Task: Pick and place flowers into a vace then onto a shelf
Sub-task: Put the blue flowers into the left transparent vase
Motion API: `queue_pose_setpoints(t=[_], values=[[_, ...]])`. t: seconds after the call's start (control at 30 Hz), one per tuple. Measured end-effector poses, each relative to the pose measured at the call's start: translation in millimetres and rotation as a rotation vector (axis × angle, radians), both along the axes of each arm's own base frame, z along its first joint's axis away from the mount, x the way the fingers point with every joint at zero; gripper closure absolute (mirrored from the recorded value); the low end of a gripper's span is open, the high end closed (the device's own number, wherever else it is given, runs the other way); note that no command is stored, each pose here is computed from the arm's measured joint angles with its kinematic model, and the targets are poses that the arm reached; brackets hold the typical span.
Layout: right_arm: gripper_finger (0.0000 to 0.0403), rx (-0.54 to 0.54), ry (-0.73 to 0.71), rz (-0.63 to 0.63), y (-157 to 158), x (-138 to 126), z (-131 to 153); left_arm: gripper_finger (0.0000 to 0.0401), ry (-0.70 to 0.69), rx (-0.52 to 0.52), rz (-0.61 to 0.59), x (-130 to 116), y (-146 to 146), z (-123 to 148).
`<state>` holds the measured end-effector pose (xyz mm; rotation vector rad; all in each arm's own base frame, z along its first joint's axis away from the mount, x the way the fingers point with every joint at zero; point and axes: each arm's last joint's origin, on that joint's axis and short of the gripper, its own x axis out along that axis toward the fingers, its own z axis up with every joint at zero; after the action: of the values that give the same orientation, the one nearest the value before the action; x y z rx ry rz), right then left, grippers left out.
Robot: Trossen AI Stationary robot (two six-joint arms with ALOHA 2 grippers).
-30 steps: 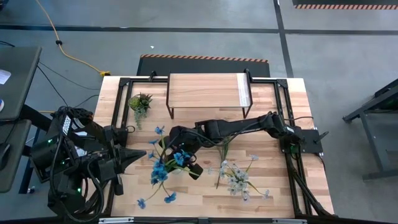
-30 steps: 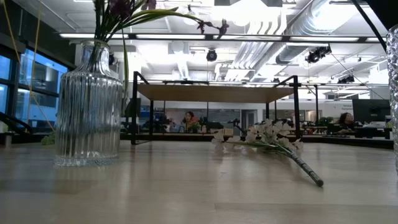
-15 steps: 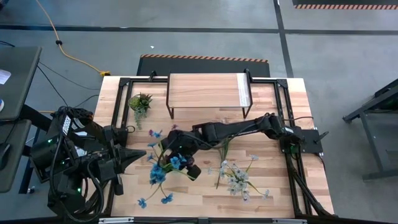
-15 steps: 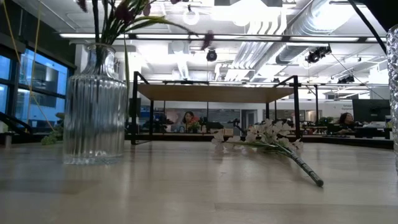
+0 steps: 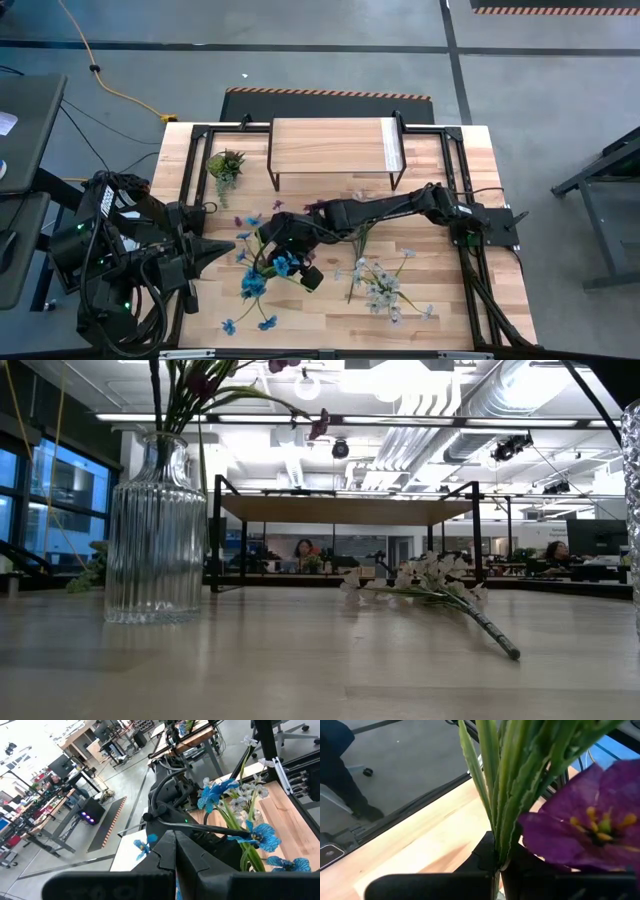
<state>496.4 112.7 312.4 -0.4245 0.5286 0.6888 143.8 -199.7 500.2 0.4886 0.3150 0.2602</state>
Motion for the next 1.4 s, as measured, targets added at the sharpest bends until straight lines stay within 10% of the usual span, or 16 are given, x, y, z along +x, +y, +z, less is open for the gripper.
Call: queue_pose_setpoints(t=[1.4], values=[[0.0403,0.025,0.066,-0.009,7,4,-17,0.0364,0.006,-0.006,-0.006,0,0,0]])
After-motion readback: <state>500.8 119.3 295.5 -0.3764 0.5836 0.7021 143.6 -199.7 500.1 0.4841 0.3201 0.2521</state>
